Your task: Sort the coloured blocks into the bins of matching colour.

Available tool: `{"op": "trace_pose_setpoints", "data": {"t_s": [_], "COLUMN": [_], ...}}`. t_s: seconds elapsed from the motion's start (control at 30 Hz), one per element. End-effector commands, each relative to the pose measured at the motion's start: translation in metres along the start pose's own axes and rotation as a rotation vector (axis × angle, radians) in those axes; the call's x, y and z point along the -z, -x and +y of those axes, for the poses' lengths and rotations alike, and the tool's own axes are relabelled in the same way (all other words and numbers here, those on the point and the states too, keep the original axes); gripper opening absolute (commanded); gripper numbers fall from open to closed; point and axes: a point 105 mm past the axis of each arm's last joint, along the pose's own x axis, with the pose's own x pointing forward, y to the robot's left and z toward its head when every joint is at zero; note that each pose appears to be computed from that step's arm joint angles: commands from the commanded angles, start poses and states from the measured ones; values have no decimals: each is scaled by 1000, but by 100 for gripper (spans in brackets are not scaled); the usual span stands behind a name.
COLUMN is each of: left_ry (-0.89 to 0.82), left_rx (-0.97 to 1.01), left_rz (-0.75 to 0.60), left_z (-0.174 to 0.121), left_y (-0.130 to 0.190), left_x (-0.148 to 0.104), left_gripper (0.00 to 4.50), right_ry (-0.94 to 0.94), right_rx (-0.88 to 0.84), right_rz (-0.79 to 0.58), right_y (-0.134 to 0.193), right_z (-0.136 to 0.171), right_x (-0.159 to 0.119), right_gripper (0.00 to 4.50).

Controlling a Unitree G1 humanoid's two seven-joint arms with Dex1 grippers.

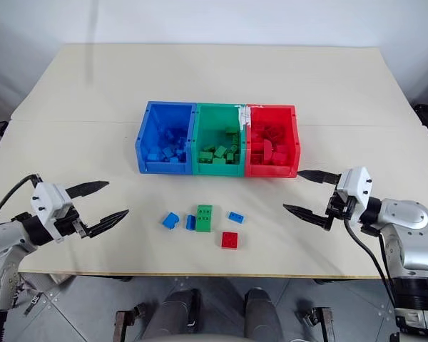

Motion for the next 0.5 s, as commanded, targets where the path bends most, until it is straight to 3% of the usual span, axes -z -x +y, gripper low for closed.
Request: {"op": "trace_pose_setpoints", "data": {"t_s": [0.03,0.23,0.5], "left_ry": [-20,6,-65], "left_rx": [-20,82,331], "left_rz": [-7,-96,-181], "left_z": [4,-9,-50], "left_y": [3,-10,-43], "left_x": [-4,-20,-43], "left_gripper": [449,449,449], "right_ry": [41,60,59], "right_rx": [1,59,149], "right_rz": [-42,-46,-12], "right_y": [-4,7,55], "right_z": [-2,-11,-11], "right_x": [-10,-13,-3], "right_gripper": [450,450,450]}}
